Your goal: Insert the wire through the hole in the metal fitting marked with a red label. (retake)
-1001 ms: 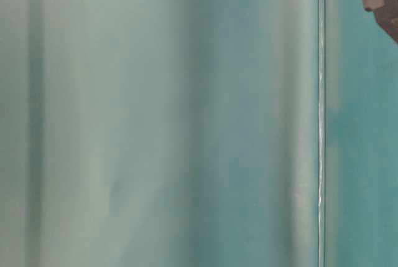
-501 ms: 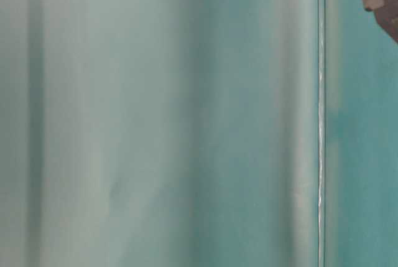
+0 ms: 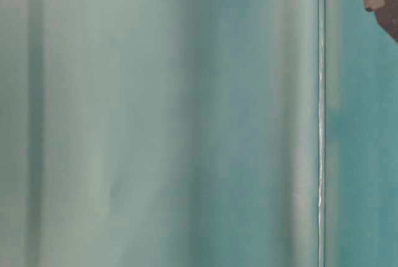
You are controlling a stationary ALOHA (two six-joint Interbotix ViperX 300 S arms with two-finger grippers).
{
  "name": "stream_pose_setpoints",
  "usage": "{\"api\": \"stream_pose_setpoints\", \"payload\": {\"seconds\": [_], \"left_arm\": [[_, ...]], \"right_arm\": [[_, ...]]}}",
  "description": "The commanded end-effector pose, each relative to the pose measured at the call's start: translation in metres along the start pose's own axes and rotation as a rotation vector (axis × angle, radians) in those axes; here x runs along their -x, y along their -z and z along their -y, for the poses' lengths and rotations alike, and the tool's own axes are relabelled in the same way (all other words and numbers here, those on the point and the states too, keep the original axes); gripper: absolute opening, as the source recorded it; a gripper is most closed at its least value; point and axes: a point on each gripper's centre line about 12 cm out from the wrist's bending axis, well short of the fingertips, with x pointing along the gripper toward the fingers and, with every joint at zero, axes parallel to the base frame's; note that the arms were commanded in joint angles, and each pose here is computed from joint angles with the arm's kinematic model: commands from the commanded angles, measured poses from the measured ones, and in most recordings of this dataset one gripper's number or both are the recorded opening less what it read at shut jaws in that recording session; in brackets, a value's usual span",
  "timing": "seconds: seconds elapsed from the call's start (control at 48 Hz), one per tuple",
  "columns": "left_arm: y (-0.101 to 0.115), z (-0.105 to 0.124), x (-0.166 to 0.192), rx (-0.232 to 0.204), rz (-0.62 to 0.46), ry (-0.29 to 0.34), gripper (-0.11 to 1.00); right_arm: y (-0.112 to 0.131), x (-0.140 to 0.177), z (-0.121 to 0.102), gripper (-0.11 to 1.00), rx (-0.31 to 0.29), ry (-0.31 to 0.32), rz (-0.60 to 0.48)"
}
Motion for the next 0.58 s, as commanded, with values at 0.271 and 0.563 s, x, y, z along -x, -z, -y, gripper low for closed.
{"api": "stream_pose_setpoints", "payload": {"seconds": [0.271, 0.563], "left_arm": [[-0.018, -0.006, 0.008, -0.001, 0.067, -0.019, 0.47], [-0.023, -0.017, 0.015, -0.013, 0.06, -0.059, 0.47]], "right_arm": [[-0.023, 0.0, 0.001, 0.75, -0.032, 0.0, 0.052], [-0.035, 0.011, 0.01, 0.75, -0.043, 0.009, 0.067]]}}
